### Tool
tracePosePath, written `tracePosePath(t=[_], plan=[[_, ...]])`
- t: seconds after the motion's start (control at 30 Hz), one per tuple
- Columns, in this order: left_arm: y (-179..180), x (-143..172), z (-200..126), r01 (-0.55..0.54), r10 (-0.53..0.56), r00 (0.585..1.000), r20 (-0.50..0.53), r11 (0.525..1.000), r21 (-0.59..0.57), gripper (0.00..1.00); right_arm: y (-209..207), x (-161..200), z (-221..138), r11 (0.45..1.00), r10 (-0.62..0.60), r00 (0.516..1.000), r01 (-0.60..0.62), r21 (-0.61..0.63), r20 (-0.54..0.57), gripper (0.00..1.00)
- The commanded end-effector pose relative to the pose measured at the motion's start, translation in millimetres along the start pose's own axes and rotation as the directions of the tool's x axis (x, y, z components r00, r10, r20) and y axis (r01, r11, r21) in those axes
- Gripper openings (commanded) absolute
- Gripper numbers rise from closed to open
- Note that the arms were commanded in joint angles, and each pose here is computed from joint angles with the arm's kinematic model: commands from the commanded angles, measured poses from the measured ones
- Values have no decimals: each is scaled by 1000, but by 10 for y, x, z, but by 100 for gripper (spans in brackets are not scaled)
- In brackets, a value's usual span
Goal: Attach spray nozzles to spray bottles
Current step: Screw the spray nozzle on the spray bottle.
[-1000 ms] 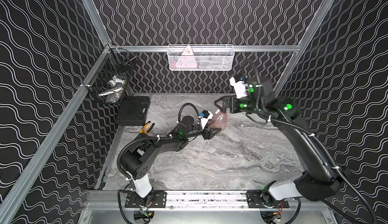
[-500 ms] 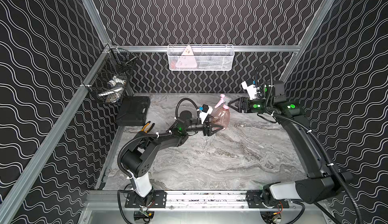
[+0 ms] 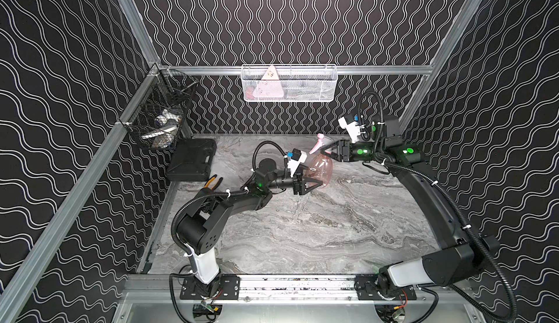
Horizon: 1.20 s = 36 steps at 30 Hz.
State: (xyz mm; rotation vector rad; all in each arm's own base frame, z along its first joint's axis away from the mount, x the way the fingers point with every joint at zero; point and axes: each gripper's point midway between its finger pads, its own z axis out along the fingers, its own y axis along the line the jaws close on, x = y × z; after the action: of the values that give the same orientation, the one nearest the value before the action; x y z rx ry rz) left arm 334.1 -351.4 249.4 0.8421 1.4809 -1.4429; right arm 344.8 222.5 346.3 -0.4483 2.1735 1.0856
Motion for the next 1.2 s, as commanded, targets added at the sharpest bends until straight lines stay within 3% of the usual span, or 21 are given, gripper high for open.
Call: tracePosePath(t=[0.0,0.27,0.4,0.57,0.77,0.87,0.93,1.03,1.17], plan=[[-20,-67,7,-19,19,1000,16,1000,12,32,34,-99,36,999,-51,998,51,19,28,50],[2,-55,13,-23,23,1000,3,1000,1,32,37,-107,73,998,-52,998,51,42,33,38],[26,-51,18,-30,30,1000,1,999,-18,32,19,-132,71,997,-47,998,44,70,43,27],[171,-84,-23,-75,77,997,10,987,-140,32,-88,-102,161,978,-14,998,0,210,66,6],[367,-110,-51,-159,164,986,-13,929,-333,32,-66,45,399,922,18,993,-61,383,114,5],[459,-36,-11,-218,205,976,-78,873,-436,32,-204,83,395,829,103,976,-189,527,190,5],[472,24,34,-278,247,961,-128,826,-490,32,-239,133,367,734,107,964,-242,634,245,0],[513,90,78,-334,275,943,-189,760,-558,32,-226,250,400,600,110,948,-303,740,299,0],[518,95,80,-316,266,949,-173,755,-575,31,-239,411,443,452,122,937,-345,823,326,0]])
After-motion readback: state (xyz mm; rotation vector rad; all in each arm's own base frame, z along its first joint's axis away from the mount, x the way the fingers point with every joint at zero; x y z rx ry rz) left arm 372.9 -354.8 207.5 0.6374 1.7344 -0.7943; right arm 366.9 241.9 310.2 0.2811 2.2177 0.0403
